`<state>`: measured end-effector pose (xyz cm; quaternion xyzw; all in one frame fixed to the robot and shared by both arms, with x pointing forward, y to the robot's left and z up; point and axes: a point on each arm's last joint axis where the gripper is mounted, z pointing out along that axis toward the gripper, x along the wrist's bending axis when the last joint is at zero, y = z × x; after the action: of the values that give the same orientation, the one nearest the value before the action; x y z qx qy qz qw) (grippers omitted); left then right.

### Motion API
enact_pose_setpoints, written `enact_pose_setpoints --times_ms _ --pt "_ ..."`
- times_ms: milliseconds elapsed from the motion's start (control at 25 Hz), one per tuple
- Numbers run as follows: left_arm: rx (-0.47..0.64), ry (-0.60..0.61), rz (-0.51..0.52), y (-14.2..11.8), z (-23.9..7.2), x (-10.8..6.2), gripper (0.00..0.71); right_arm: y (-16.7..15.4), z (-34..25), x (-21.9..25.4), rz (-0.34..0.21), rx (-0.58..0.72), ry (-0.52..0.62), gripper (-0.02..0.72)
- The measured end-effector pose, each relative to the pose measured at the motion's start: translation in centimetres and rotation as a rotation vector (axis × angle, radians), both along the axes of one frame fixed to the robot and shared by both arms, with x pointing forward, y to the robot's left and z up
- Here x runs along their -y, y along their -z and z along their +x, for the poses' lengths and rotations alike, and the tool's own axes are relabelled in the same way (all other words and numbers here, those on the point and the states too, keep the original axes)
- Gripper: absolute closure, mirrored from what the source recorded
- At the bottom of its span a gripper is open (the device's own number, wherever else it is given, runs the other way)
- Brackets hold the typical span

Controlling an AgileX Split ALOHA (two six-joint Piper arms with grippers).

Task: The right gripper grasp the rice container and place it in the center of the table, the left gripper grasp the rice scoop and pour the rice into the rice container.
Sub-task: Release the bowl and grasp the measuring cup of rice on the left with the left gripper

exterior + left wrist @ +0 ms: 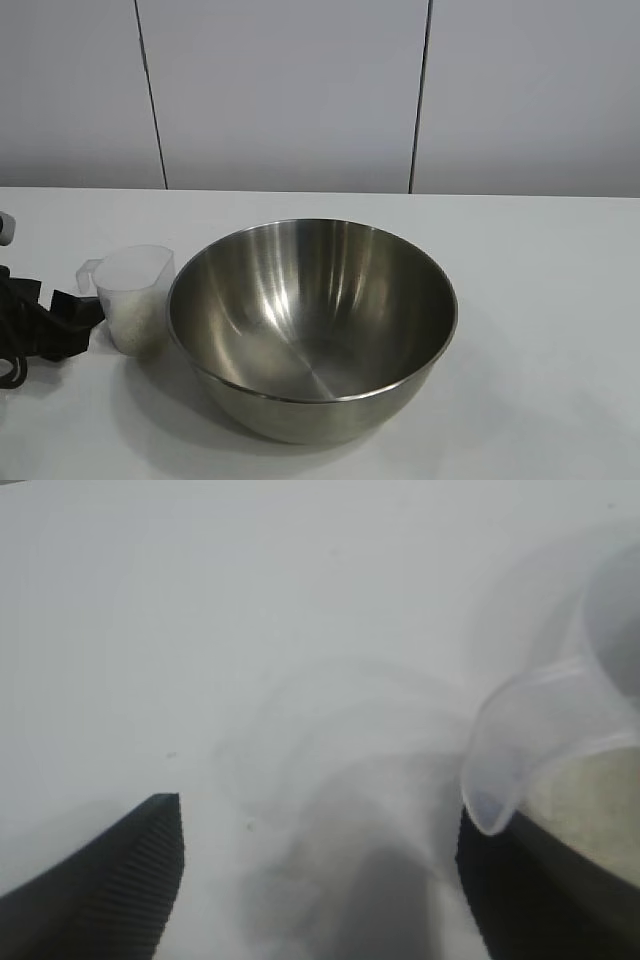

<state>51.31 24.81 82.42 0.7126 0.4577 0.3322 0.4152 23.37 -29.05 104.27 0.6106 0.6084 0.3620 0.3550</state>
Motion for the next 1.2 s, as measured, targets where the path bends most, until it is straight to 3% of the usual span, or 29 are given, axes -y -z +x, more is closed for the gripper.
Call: enact_pose_setpoints --times_ms 680,800,1040,1200 --pt "0.058 0.028 -0.011 -1.5 0.5 0.3 0.238 0.0 0.0 0.0 0.0 0.001 0.0 0.064" --pt "0.058 0.027 -0.011 -1.5 0.5 0.3 0.326 0.0 0.0 0.0 0.0 0.001 0.0 0.064" --pt "0.056 0.052 -0.01 -1.5 0.5 0.5 0.616 0.0 0.0 0.0 0.0 0.001 0.0 0.064" --pt "0.056 0.08 -0.01 -1.5 0.4 0.7 0.692 0.0 0.0 0.0 0.0 0.001 0.0 0.064"
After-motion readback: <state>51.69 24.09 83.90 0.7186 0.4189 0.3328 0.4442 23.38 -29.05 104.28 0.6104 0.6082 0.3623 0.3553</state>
